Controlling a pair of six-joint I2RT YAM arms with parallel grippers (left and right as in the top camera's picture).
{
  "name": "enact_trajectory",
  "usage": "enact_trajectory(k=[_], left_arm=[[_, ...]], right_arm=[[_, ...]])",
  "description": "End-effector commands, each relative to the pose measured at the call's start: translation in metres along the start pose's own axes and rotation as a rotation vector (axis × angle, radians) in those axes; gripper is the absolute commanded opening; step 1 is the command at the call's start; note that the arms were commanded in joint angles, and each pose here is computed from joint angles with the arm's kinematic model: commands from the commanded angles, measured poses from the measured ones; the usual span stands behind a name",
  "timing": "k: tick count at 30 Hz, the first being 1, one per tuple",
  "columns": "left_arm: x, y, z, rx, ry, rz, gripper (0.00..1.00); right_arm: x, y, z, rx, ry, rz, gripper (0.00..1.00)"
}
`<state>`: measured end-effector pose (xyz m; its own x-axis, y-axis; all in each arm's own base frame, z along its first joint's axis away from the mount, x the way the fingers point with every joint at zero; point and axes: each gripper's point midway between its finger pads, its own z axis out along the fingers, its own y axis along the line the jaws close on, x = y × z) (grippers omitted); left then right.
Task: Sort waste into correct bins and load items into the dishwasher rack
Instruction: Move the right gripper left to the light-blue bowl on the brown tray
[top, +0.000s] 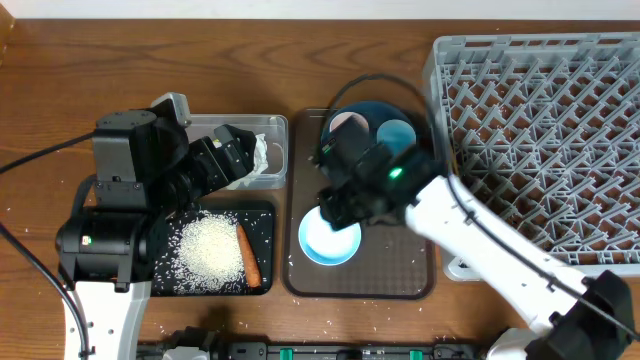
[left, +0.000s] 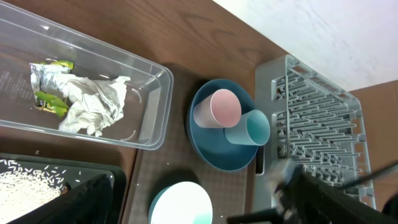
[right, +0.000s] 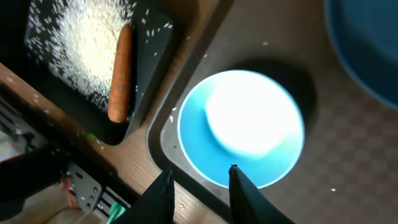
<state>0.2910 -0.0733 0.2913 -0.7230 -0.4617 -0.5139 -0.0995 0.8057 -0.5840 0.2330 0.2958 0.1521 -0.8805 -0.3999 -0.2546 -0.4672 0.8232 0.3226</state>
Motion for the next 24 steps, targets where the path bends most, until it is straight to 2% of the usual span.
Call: enact_trajectory(k=[1, 5, 7, 17, 24], left_arm=[[-0.004, -0.006, -0.005, 0.020, -0.013, 0.018, 0.94], [-0.005, -0.006, -0.005, 0.019, -0.015, 0.019, 0.94], [-0.015, -0.005, -0.006, 0.007, -0.063, 0.030, 0.94], [-0.057, 0.049, -0.035, -0.303, -0.321, 0.002, 0.94], [-0.052, 0.061, -0.036, -0.352, -0.302, -0.014, 0.94]], right_arm=[[0.002, 0.003, 0.005, 0.117, -0.047, 0.019, 0.28], [0.007, 0.012, 0.012, 0.179, -0.069, 0.005, 0.28], [0.011, 0.016, 0.018, 0.193, -0.063, -0.001, 0.28], [0.034, 0.020, 0.064, 0.246, 0.058, -0.041, 0.29], [0.048, 0.010, 0.095, 0.283, 0.151, -0.037, 0.28]])
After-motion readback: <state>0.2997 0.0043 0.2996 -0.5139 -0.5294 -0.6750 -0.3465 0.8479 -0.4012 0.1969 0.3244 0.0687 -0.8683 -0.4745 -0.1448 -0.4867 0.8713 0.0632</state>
